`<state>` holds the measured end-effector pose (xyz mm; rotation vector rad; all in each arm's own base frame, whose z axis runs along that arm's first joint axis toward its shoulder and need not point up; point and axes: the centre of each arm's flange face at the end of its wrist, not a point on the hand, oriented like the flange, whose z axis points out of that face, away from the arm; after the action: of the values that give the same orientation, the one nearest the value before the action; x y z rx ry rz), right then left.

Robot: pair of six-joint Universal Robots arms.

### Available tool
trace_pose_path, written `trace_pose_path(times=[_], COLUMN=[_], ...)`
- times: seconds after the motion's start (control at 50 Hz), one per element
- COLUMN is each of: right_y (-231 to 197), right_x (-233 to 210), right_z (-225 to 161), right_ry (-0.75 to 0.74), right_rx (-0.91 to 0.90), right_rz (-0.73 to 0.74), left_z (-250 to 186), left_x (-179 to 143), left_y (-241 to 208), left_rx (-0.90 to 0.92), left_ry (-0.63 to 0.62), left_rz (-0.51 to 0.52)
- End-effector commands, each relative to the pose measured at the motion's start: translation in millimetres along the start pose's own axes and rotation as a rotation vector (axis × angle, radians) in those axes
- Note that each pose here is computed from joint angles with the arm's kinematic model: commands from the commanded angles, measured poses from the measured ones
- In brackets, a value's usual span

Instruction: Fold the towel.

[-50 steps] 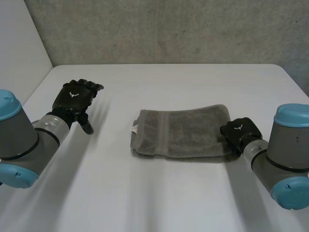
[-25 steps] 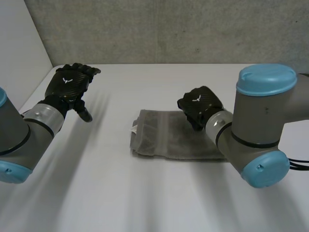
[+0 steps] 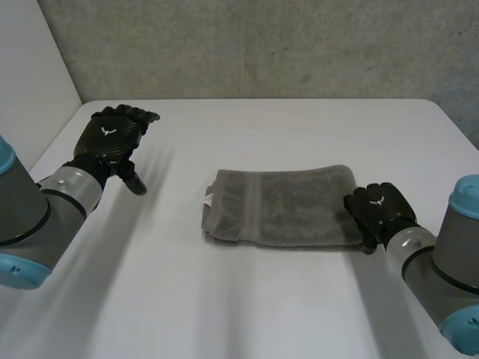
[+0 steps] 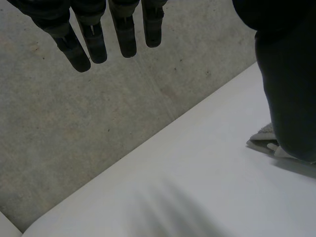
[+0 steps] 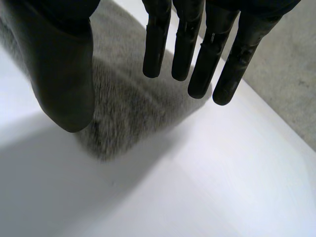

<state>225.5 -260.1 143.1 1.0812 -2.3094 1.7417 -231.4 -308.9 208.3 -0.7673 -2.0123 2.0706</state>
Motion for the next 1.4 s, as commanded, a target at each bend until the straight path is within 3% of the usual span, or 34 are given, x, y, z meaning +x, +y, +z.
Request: trace_pose_path(times=[0.02, 0.28, 0.38, 0.48, 0.56, 0.68, 0.76, 0.84, 0.96, 1.4], right_y=[9, 4, -26, -90, -108, -88, -69, -23, 12, 24], right_x=[6, 10, 15, -23, -39, -46, -24, 25, 25, 16], right_z=[7, 18, 18, 7, 3, -3, -1, 5, -5, 2], right_ry=[0.003, 0.01, 0.03, -0.051, -0.095, -0.115, -0.062, 0.028, -0.041, -0.046], right_rx=[0.003, 0.021, 0.106, 0.296, 0.303, 0.173, 0.154, 0.058, -0.002, 0.044], right_rz=[0.013, 0.005, -0.004, -0.055, -0.073, -0.009, 0.023, 0.079, 0.107, 0.098], left_z=[0, 1, 1, 1, 1, -7, -9, -8, -9, -10], left_x=[1, 0, 0, 4, 3, 5, 8, 8, 17, 19], left_y=[2, 1, -4, -13, -19, -16, -11, -11, -11, -5], left_rx=[-0.006, -0.003, 0.012, 0.037, 0.051, 0.034, 0.025, 0.026, 0.024, 0.013], left_ry=[0.004, 0.0, -0.001, 0.006, 0.0, 0.006, 0.015, 0.016, 0.042, 0.046], left_rz=[-0.001, -0.001, -0.001, 0.003, 0.007, -0.014, -0.027, -0.03, -0.03, -0.032])
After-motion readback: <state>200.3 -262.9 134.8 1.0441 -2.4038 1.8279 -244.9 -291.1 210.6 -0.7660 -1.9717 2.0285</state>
